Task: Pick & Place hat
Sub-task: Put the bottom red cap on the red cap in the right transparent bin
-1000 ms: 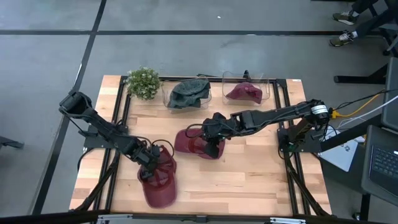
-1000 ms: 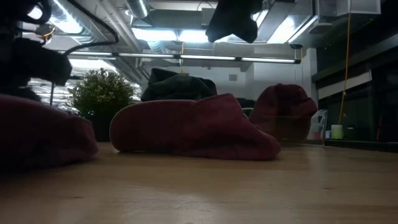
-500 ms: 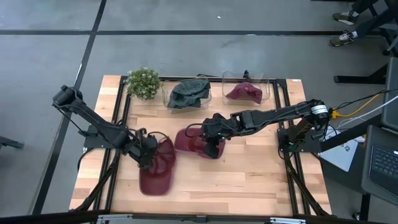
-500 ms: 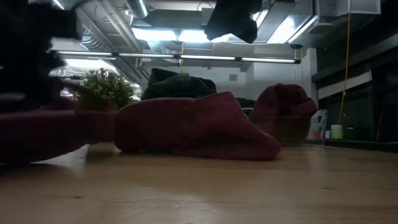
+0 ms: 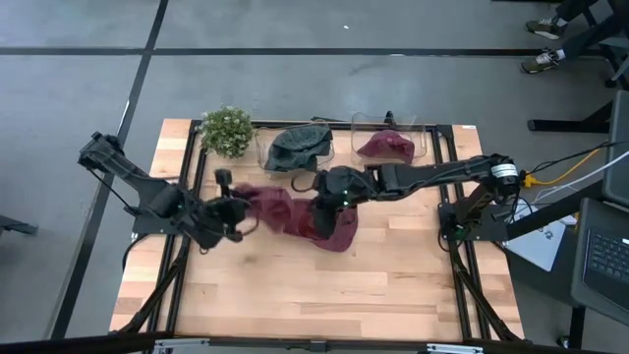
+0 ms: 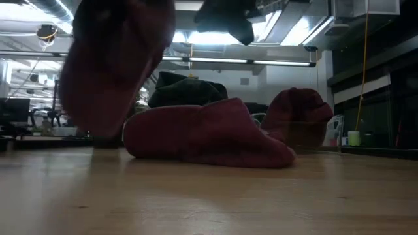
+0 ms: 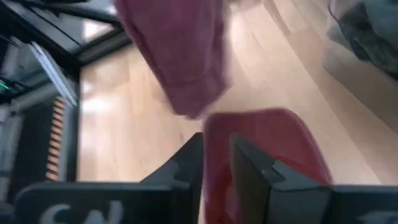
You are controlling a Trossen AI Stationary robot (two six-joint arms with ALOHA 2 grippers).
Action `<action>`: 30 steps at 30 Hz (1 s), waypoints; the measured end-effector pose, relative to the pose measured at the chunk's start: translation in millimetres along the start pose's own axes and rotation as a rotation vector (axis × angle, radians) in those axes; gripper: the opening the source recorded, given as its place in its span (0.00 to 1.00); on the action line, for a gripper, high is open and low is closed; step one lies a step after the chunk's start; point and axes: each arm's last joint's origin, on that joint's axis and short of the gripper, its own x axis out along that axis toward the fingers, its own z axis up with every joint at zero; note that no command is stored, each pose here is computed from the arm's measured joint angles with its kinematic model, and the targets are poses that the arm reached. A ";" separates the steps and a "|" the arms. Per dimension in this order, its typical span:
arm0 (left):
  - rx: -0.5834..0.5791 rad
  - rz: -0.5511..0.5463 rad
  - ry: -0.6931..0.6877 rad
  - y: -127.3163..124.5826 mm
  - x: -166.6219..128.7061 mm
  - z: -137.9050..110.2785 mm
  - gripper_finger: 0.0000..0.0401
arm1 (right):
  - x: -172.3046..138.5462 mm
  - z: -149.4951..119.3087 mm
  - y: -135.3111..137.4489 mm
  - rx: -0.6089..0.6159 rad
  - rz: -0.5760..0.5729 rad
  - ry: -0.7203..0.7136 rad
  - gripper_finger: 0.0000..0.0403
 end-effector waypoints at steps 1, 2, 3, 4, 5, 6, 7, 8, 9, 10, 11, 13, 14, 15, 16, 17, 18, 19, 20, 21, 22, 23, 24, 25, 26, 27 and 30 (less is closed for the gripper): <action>0.018 0.046 -0.020 6.5 -3.8 4.6 0.01 | -0.1 3.0 -2.2 0.014 0.017 -0.011 0.22; 0.033 0.088 -0.036 12.9 -7.7 8.6 0.01 | -0.1 6.1 -4.3 0.023 0.040 -0.022 0.25; 0.039 0.125 -0.050 19.3 -11.7 12.5 0.01 | -0.2 9.8 -6.4 0.029 0.064 -0.038 0.27; 0.037 0.153 -0.062 25.3 -15.6 16.0 0.01 | -0.4 13.4 -9.1 0.034 0.082 -0.054 0.30; 0.033 0.171 -0.073 30.6 -19.1 18.4 0.01 | -0.7 17.2 -11.6 0.039 0.099 -0.074 0.33; 0.032 0.179 -0.081 35.3 -22.4 19.7 0.01 | -1.1 21.2 -14.2 0.042 0.113 -0.097 0.36; 0.029 0.182 -0.089 39.4 -25.2 20.8 0.01 | -1.7 25.1 -16.9 0.043 0.127 -0.120 0.39; 0.026 0.183 -0.096 43.1 -27.8 21.3 0.01 | -2.4 29.2 -19.9 0.044 0.140 -0.144 0.42; 0.024 0.183 -0.102 46.1 -29.9 21.5 0.01 | -3.2 33.5 -22.4 0.035 0.158 -0.170 0.45; 0.022 0.184 -0.109 49.3 -32.0 21.5 0.01 | -4.2 37.7 -24.8 0.019 0.184 -0.195 0.49; 0.015 0.184 -0.118 52.2 -34.1 22.0 0.01 | -5.3 41.4 -27.4 0.003 0.205 -0.215 0.52; -0.003 0.176 -0.145 57.4 -37.9 23.6 0.01 | -7.4 47.4 -33.5 -0.024 0.230 -0.246 0.59; -0.014 0.166 -0.164 59.9 -39.9 24.6 0.01 | -8.0 49.4 -37.0 -0.035 0.232 -0.253 0.62; -0.030 0.150 -0.186 62.3 -41.9 25.9 0.01 | -8.4 50.8 -40.6 -0.044 0.225 -0.258 0.64; -0.045 0.132 -0.209 64.5 -43.8 27.2 0.01 | -8.8 52.1 -44.0 -0.049 0.216 -0.264 0.67; -0.060 0.116 -0.231 67.2 -45.7 28.3 0.01 | -9.3 53.8 -47.6 -0.050 0.208 -0.272 0.69; -0.070 0.105 -0.251 69.8 -46.9 29.5 0.01 | -10.1 55.9 -50.9 -0.053 0.202 -0.284 0.70; -0.076 0.107 -0.264 72.8 -47.3 30.8 0.01 | -11.0 58.3 -53.8 -0.058 0.198 -0.302 0.71; -0.077 0.118 -0.272 75.8 -46.7 32.3 0.01 | -11.9 60.6 -56.0 -0.064 0.197 -0.319 0.72; -0.070 0.129 -0.277 78.4 -45.5 33.9 0.01 | -13.0 63.2 -58.3 -0.067 0.202 -0.338 0.72; -0.062 0.139 -0.282 81.0 -43.7 35.7 0.01 | -14.3 65.7 -60.2 -0.075 0.215 -0.355 0.72; -0.054 0.138 -0.295 83.8 -41.4 38.0 0.01 | -15.6 68.1 -61.6 -0.087 0.235 -0.371 0.73; -0.047 0.136 -0.311 86.3 -38.3 41.1 0.01 | -17.2 70.8 -62.4 -0.105 0.259 -0.392 0.73; -0.039 0.143 -0.323 89.1 -33.6 44.8 0.01 | -18.9 73.5 -63.1 -0.121 0.286 -0.412 0.72; -0.030 0.157 -0.330 92.0 -28.3 48.2 0.01 | -20.6 76.0 -63.9 -0.133 0.312 -0.431 0.72; -0.017 0.174 -0.333 94.7 -22.4 51.5 0.01 | -22.4 78.4 -64.8 -0.146 0.338 -0.448 0.72; 0.002 0.213 -0.349 103.8 -3.5 59.3 0.01 | -26.3 82.4 -66.2 -0.204 0.411 -0.474 0.72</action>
